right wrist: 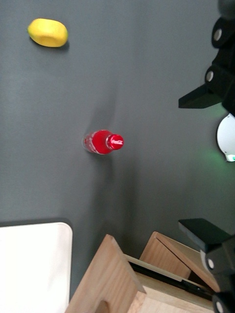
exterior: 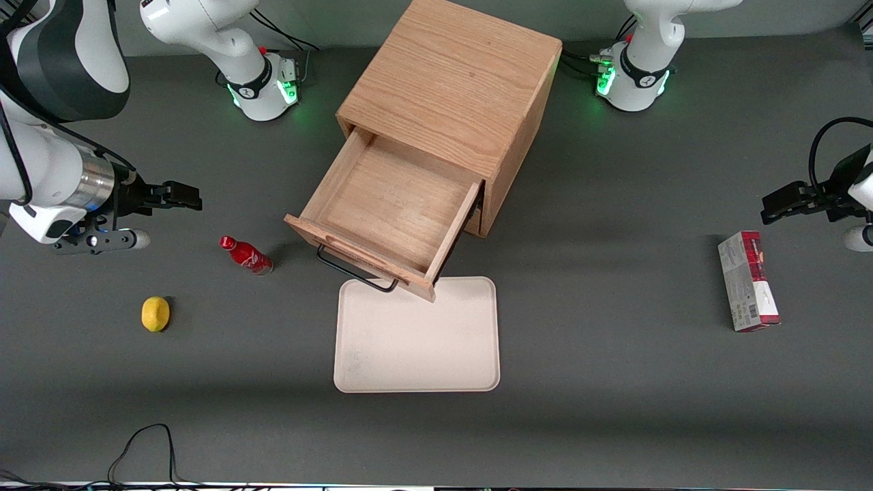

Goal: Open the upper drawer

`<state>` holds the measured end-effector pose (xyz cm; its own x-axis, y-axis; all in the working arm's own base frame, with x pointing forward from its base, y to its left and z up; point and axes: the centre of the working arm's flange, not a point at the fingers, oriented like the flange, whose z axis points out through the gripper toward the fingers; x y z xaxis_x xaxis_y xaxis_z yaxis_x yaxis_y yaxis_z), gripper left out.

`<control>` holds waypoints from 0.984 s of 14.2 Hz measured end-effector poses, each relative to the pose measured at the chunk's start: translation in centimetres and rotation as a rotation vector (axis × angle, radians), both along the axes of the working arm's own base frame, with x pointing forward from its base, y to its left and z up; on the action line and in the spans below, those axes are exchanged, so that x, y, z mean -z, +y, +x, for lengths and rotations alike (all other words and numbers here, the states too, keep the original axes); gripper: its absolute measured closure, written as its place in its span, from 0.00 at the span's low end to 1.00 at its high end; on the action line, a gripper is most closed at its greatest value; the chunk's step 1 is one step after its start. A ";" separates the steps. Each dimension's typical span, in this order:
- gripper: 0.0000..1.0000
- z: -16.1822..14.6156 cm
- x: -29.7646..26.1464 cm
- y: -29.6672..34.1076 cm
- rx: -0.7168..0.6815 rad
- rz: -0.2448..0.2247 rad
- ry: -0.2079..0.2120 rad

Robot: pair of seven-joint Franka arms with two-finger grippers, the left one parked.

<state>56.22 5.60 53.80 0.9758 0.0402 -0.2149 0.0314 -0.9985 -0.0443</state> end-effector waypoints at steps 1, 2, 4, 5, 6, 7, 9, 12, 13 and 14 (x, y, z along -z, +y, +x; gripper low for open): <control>0.00 0.0 -0.3 -0.6 0.009 -0.001 -0.007; 0.00 0.0 -0.6 -1.5 0.019 -0.001 -0.014; 0.00 -0.2 -1.2 -3.8 0.041 0.007 -0.025; 0.00 -0.3 -1.3 -4.1 0.039 0.014 -0.027; 0.00 -0.3 -1.3 -3.6 0.028 0.021 -0.026; 0.00 -0.3 -1.3 -2.6 0.008 0.027 -0.027; 0.00 -0.2 -1.3 -1.1 -0.019 0.035 -0.047; 0.00 -0.4 -1.1 -0.7 -0.027 0.042 -0.087; 0.00 -0.7 -1.0 -0.5 -0.030 0.042 -0.092; 0.00 -1.0 -1.0 -0.3 -0.033 0.042 -0.093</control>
